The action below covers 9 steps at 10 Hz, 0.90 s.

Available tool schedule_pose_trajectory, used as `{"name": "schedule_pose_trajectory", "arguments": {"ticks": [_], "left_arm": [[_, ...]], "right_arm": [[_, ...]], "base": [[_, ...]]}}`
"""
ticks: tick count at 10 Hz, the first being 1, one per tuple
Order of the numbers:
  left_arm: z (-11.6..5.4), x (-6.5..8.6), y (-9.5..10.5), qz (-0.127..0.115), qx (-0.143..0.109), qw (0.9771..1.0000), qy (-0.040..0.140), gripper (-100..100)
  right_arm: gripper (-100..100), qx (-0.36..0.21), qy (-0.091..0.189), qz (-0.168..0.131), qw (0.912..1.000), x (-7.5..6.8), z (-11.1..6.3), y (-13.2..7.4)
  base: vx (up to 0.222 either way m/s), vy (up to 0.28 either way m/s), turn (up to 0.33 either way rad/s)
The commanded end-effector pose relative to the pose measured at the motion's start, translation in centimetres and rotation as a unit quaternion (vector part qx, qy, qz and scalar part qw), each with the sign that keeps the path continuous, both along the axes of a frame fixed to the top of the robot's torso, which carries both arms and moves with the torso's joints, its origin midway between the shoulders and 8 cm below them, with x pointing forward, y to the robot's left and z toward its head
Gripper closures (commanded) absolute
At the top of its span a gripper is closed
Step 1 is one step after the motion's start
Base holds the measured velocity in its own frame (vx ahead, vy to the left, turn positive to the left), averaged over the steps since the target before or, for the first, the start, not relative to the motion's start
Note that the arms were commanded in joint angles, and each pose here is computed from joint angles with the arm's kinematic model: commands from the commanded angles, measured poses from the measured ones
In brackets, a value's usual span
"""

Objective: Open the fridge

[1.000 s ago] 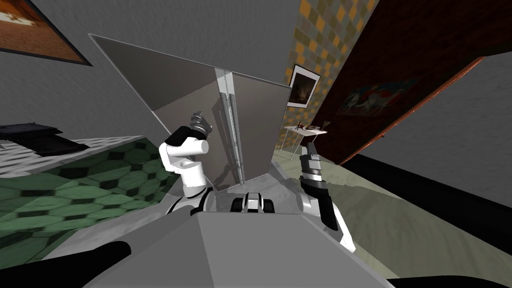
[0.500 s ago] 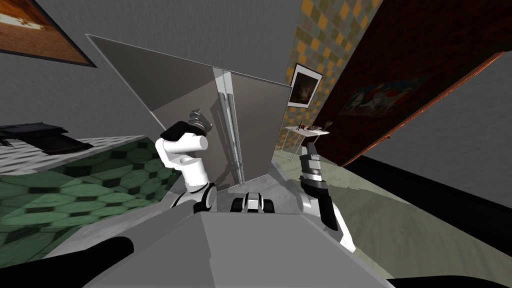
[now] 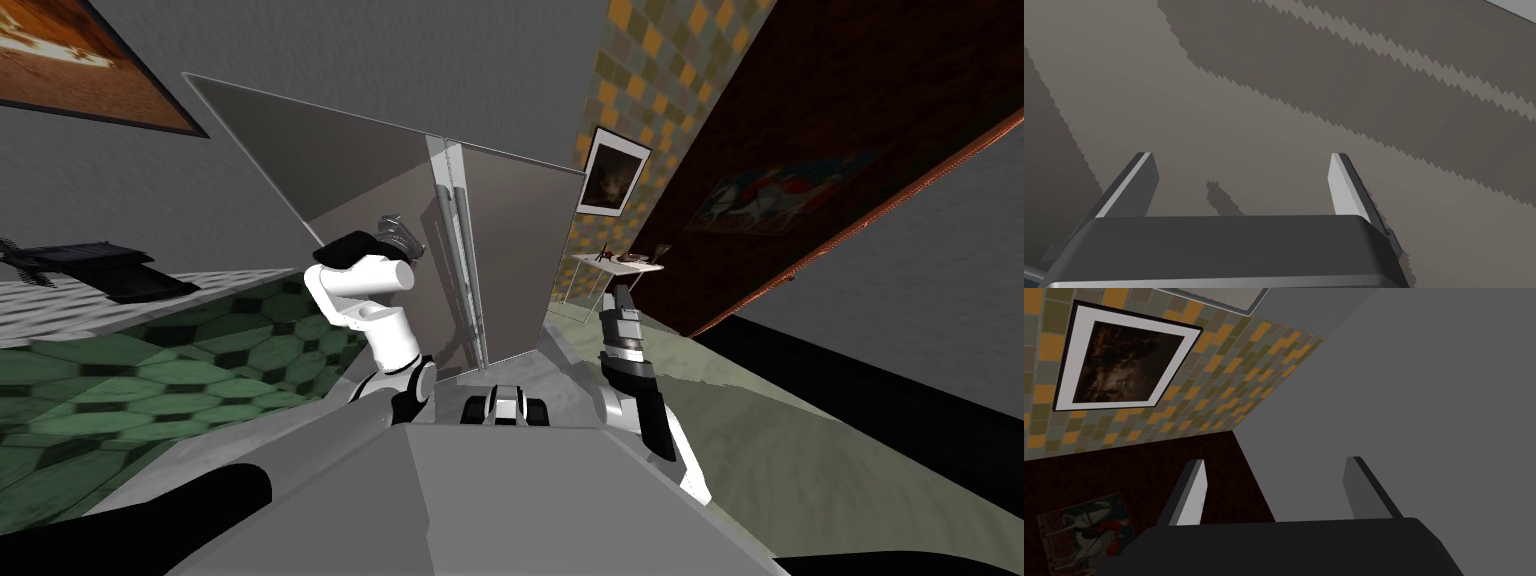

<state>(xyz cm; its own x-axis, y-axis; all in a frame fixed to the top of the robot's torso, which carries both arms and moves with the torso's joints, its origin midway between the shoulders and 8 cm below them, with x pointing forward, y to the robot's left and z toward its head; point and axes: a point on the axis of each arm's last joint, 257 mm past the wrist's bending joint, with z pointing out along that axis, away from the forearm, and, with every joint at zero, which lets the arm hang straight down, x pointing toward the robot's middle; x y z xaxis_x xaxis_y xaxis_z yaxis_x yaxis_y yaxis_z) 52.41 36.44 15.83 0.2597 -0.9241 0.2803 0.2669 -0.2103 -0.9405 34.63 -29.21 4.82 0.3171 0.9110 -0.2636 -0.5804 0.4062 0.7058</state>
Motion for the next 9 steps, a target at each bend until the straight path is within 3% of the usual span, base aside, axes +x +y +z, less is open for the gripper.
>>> {"name": "schedule_pose_trajectory", "arguments": {"ticks": [1, 2, 3, 4, 6, 7, 8, 9], "left_arm": [[2.5, -0.2, -1.0, -0.011, -0.01, 0.9997, -0.019, -100], [2.2, 0.1, -0.8, -0.012, -0.034, 0.9993, -0.006, -100], [3.2, 0.1, -1.3, -0.017, -0.036, 0.9991, -0.013, -100], [3.0, 0.3, -1.2, -0.02, -0.058, 0.9981, -0.003, -100], [4.1, 0.2, -1.8, -0.026, -0.061, 0.9978, -0.008, -100], [3.9, 0.5, -1.9, -0.031, -0.085, 0.9959, 0.003, -100], [4.8, 0.3, -2.4, -0.035, -0.085, 0.9957, -0.003, -100], [4.7, 0.6, -2.6, -0.041, -0.107, 0.9934, 0.007, -100]], "right_arm": [[0, 0.0, 0.0, 0.0, 1.0, 0.0, 0.0, 0.0], [0, 0.0, 0.0, 0.0, 1.0, 0.0, 0.0, 0.0], [0, 0.0, 0.0, 0.0, 1.0, 0.0, 0.0, 0.0], [0, 0.0, 0.0, 0.0, 1.0, 0.0, 0.0, 0.0], [0, 0.0, 0.0, 0.0, 1.0, 0.0, 0.0, 0.0], [0, 0.0, 0.0, 0.0, 1.0, 0.0, 0.0, 0.0], [0, 0.0, 0.0, 0.0, 1.0, 0.0, 0.0, 0.0], [0, 0.0, 0.0, 0.0, 1.0, 0.0, 0.0, 0.0]], "base": [[0.016, -0.032, -0.012], [0.025, -0.049, 0.066], [0.033, -0.062, 0.065], [0.033, -0.071, 0.095], [0.018, -0.041, 0.016], [0.006, -0.03, 0.093], [0.013, -0.046, 0.042], [0.018, -0.06, 0.09]]}}
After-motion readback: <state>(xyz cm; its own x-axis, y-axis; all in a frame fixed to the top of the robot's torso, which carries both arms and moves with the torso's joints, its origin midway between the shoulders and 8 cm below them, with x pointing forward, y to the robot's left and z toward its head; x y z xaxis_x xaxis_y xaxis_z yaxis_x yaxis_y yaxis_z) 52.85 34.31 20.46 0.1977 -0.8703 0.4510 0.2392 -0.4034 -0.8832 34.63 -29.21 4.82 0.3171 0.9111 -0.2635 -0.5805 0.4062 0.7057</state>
